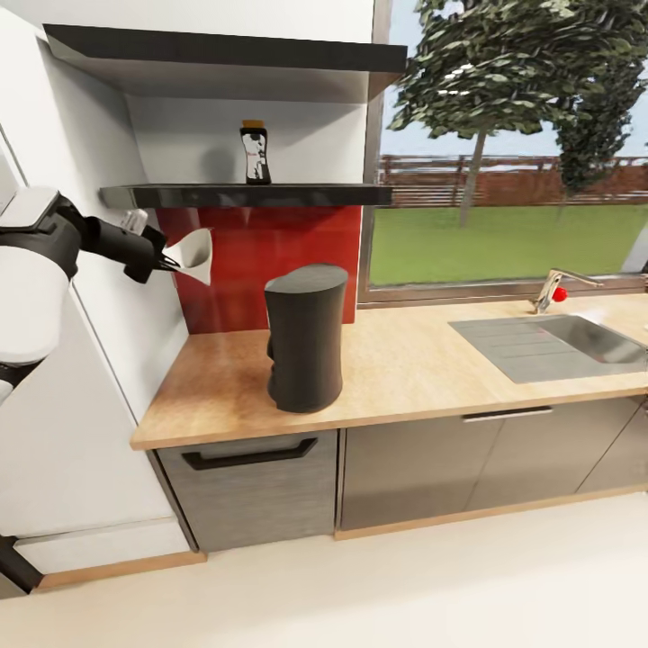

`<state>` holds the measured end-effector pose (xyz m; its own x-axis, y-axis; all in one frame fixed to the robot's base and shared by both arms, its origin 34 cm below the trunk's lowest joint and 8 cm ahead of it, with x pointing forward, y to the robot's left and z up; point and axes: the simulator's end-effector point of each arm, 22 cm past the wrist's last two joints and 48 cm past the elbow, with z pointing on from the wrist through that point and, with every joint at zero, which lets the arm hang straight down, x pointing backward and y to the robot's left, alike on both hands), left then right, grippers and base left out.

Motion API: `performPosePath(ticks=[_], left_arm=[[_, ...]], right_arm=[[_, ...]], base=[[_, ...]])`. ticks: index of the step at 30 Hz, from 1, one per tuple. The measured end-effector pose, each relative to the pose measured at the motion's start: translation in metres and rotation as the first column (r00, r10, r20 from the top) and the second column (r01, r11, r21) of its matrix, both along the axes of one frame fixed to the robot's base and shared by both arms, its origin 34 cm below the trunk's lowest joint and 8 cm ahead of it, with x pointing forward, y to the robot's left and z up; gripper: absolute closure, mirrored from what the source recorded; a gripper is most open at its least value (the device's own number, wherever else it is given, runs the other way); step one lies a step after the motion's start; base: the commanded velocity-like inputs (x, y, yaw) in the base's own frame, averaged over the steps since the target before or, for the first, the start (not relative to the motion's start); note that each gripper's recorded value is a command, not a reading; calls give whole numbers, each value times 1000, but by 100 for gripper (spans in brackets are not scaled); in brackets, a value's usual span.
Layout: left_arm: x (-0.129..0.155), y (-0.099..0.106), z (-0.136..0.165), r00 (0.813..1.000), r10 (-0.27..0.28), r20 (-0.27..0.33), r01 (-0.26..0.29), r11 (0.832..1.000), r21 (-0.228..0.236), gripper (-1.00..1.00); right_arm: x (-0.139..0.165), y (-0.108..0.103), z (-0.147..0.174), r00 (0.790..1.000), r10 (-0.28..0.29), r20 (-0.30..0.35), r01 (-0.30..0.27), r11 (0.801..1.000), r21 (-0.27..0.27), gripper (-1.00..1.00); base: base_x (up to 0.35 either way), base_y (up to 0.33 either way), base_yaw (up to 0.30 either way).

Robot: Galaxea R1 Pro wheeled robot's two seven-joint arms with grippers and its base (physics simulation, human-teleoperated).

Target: Set up a coffee station on the kitchen countertop: keep the coffee maker on the countertop, move the bottle of coffee from the kitchen shelf to the counter next to the coffee maker, place a paper coffee filter on top of the coffee maker, put the saucer next to the coffee maker with the coffee cup on the saucer, and place the electric kettle next to the coffee maker.

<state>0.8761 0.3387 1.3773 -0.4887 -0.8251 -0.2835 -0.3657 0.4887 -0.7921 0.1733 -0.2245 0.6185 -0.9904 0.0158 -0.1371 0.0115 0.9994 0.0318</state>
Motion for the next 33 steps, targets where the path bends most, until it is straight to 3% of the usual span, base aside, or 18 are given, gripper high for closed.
performPosePath(ticks=[17, 25, 33], left_arm=[[-2, 6, -6, 1000, 11, -11, -11, 1000, -23, 100], [-3, 8, -5, 1000, 14, -10, -14, 1000, -24, 100], [-3, 11, -6, 1000, 17, -11, -17, 1000, -23, 100]], right_arm=[[0, -1, 0, 1000, 0, 0, 0, 1000, -1, -100], [0, -1, 0, 1000, 2, 1, -2, 1000, 0, -100], [0, -1, 0, 1000, 2, 2, -2, 1000, -1, -100]], base=[[0, 0, -243], [8, 0, -36], [184, 0, -1]])
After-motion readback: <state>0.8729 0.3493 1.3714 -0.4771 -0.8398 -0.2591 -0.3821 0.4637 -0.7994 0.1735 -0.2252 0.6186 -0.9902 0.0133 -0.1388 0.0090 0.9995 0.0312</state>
